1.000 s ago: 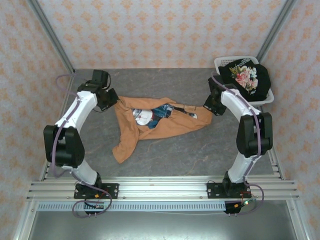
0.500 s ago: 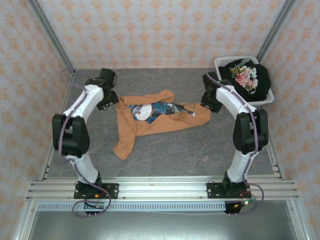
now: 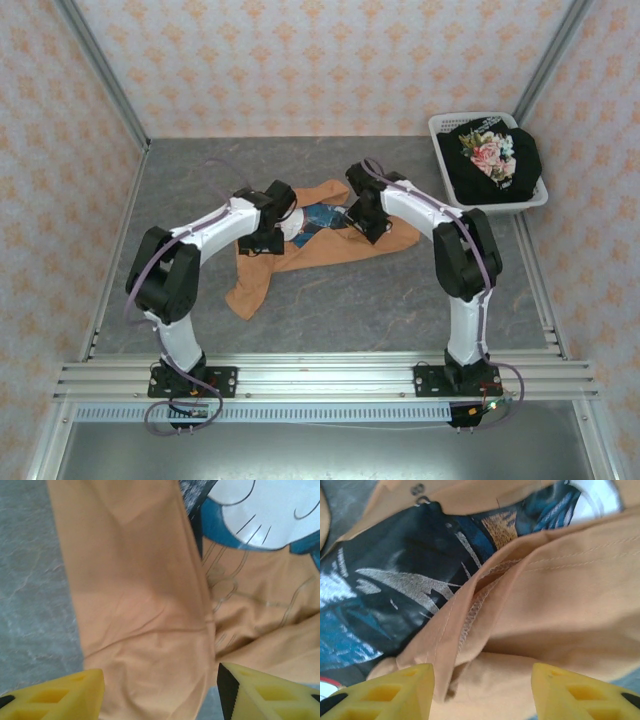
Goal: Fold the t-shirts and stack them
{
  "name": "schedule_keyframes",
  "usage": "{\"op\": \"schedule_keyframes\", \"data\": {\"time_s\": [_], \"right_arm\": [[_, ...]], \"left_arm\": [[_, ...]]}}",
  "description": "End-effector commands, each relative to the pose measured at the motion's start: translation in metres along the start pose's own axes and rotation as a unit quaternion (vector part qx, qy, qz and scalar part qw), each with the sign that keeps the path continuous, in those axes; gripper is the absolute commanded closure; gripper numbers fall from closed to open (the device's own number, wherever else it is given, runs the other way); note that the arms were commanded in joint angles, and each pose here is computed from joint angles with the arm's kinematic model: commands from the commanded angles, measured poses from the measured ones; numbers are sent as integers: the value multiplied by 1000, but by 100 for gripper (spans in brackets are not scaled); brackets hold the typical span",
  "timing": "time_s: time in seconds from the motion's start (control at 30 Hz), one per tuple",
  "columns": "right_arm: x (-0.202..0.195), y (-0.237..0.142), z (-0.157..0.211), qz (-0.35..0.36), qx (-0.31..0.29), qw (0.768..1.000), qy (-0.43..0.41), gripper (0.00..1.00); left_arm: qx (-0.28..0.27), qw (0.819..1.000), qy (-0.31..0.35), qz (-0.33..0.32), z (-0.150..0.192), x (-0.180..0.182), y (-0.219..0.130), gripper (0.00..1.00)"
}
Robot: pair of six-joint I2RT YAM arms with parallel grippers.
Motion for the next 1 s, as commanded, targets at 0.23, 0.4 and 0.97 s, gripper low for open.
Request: {"op": "schedule_keyframes", "data": {"time_s": [0.23,0.4,0.97], "right_arm": [[10,5,18,-38,63,988,135,49],[2,18,24,-29,80,984,155,53],[16,10,24,-59,81,971,217,65]], "left_arm": [[-27,1000,-7,-5,-22,-6,-3,39],[-27,1000,-9,-4,-22,-7,-3,39],[-29,999,-14,-1,-20,-6,-4,41]]}}
Point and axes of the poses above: each hand's point on the last joint's axis, 136 mm out from that joint toward the fingers, its own y axis out along the fingers, its own x axis along the line the jaws close on, z = x × y, the point moved 3 cm from there along -y, back along the fingers, and after that the axes turned 14 degrees about y, right-handed, at the moved point
